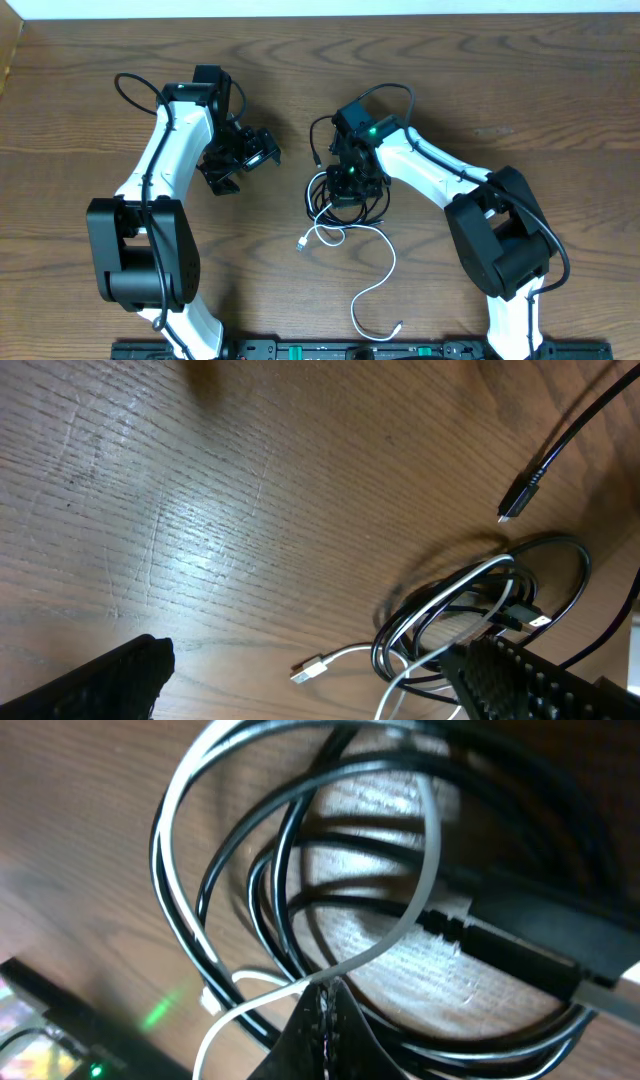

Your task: Untangle cables

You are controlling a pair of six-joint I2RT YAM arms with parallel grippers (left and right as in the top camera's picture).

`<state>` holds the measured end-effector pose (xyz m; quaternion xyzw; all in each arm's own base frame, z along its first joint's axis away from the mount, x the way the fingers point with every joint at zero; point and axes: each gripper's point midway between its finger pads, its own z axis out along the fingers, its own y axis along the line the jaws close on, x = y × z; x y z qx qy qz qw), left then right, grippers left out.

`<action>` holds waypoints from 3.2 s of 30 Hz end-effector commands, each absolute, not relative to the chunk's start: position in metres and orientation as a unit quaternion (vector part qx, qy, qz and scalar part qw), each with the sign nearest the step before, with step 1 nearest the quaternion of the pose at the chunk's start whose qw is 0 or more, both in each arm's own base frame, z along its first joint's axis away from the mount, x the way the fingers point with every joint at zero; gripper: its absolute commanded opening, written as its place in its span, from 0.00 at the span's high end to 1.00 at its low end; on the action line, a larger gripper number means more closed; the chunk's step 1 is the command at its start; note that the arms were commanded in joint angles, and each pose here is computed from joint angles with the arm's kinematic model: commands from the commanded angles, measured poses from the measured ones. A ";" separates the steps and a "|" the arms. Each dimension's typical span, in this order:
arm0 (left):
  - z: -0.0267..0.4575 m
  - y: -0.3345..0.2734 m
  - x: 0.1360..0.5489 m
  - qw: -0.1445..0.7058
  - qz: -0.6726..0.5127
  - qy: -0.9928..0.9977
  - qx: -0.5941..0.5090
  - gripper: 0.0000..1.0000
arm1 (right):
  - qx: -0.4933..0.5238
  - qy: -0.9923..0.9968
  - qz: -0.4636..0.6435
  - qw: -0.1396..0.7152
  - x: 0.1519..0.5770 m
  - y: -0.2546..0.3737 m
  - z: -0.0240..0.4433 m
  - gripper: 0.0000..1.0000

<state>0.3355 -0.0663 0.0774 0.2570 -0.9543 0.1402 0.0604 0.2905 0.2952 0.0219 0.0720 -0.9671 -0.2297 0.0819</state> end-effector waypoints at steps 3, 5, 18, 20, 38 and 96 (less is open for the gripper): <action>0.071 -0.064 0.330 0.072 0.129 -0.954 0.262 0.01 | 0.131 -0.928 -0.347 0.014 0.314 0.308 0.118 0.99; 0.072 -0.064 0.330 0.072 0.129 -0.954 0.262 0.01 | 0.144 -0.918 -0.368 -0.034 0.323 0.304 0.157 0.99; 0.071 -0.064 0.332 0.067 0.131 -0.954 0.262 0.01 | 0.026 -0.973 -0.191 -0.129 0.325 0.259 0.160 0.44; 0.071 -0.064 0.332 0.068 0.131 -0.954 0.262 0.01 | -0.005 -0.980 -0.167 -0.112 0.319 0.263 0.133 0.42; 0.071 -0.064 0.332 0.068 0.130 -0.954 0.262 0.01 | -0.060 -0.992 -0.111 -0.007 0.297 0.293 0.009 0.77; 0.072 -0.064 0.330 0.071 0.129 -0.954 0.262 0.01 | 0.085 -0.994 -0.069 0.012 0.282 0.287 0.000 0.66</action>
